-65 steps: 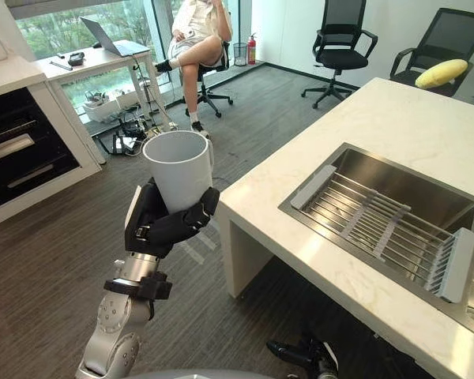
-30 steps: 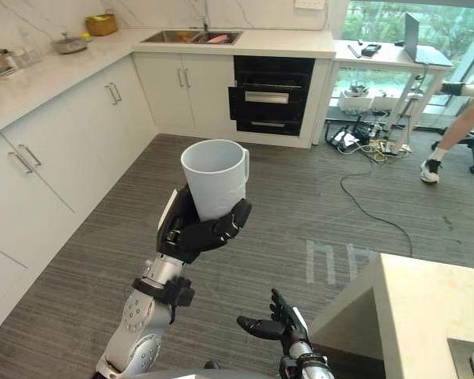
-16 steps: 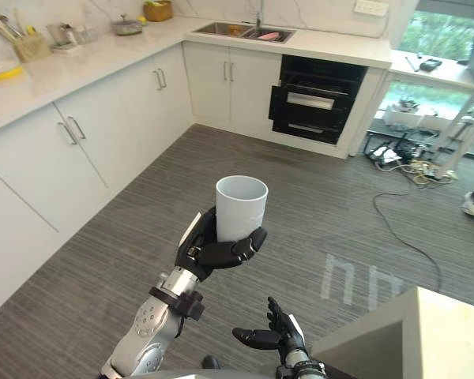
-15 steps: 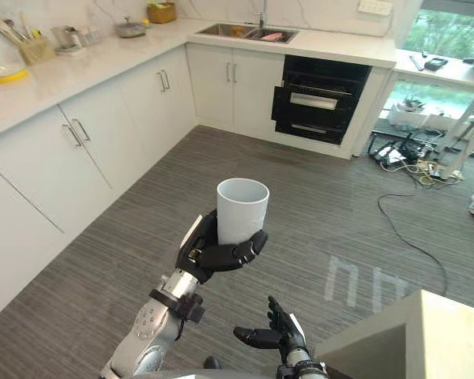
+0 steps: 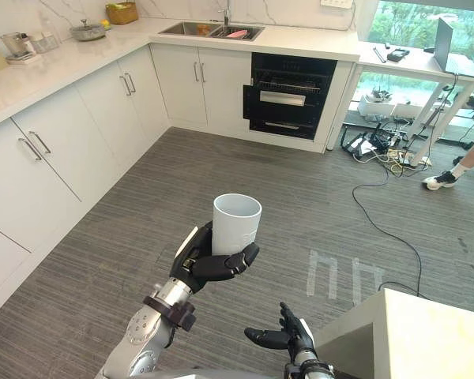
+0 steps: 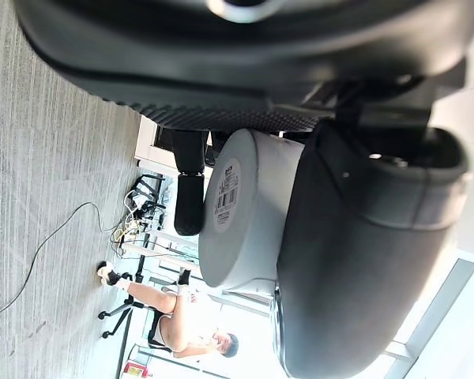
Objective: Walk over to the sink, pick up the cup, carry it to the dishwasher, place the cup inside the dishwasher, then close the dishwasher door
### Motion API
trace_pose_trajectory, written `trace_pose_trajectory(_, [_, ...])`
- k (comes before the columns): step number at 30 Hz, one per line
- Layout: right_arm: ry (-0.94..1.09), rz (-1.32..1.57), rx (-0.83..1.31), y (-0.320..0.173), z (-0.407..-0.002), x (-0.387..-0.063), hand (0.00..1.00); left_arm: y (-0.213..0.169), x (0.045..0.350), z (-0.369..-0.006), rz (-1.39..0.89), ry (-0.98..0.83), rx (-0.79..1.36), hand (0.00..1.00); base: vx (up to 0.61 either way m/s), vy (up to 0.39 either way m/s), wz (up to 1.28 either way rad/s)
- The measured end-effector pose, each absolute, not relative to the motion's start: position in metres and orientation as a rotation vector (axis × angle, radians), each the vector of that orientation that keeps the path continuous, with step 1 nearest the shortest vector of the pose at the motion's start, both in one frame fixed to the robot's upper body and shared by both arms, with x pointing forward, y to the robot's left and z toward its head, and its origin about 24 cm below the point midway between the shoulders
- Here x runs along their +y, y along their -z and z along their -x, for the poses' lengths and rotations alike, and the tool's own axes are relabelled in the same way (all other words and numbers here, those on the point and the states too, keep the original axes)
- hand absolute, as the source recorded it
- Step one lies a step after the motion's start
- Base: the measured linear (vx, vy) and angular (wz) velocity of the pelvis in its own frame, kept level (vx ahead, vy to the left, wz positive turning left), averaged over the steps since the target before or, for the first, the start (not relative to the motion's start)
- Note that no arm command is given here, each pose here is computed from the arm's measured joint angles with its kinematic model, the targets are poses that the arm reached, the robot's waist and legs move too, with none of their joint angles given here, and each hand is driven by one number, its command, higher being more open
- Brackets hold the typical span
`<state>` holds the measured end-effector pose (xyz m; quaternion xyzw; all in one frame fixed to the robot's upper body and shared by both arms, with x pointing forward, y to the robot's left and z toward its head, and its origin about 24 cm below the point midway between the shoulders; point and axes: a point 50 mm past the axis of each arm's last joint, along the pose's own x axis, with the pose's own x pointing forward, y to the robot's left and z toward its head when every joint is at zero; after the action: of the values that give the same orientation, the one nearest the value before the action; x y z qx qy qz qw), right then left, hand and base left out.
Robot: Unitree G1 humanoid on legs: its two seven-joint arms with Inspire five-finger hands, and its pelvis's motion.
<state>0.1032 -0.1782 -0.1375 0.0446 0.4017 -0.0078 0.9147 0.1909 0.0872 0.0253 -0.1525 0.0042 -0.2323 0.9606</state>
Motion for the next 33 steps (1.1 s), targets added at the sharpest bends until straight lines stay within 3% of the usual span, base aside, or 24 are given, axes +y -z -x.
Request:
trace_pose_trajectory(8, [0.021,-0.094,0.827,0.137,-0.101,-0.178,1.00,-0.018,0.089,-0.191,0.307,0.451,0.036,0.00,0.00,0.000,-0.04])
trace_pose_trajectory(14, [0.038,-0.110,0.792,0.131,-0.099,-0.174,1.00,0.015,0.103,-0.190,0.315,0.318,0.177,0.00,0.05,-0.035,0.08])
trace_pose_trajectory(23, [0.040,-0.105,0.741,0.123,-0.104,-0.174,1.00,0.025,0.125,-0.181,0.331,0.156,0.219,0.00,-0.01,0.003,0.04])
trace_pose_trajectory(33, [0.076,-0.065,0.707,0.115,-0.100,-0.192,1.00,-0.018,0.136,-0.184,0.396,0.087,-0.005,0.00,-0.01,0.066,0.12])
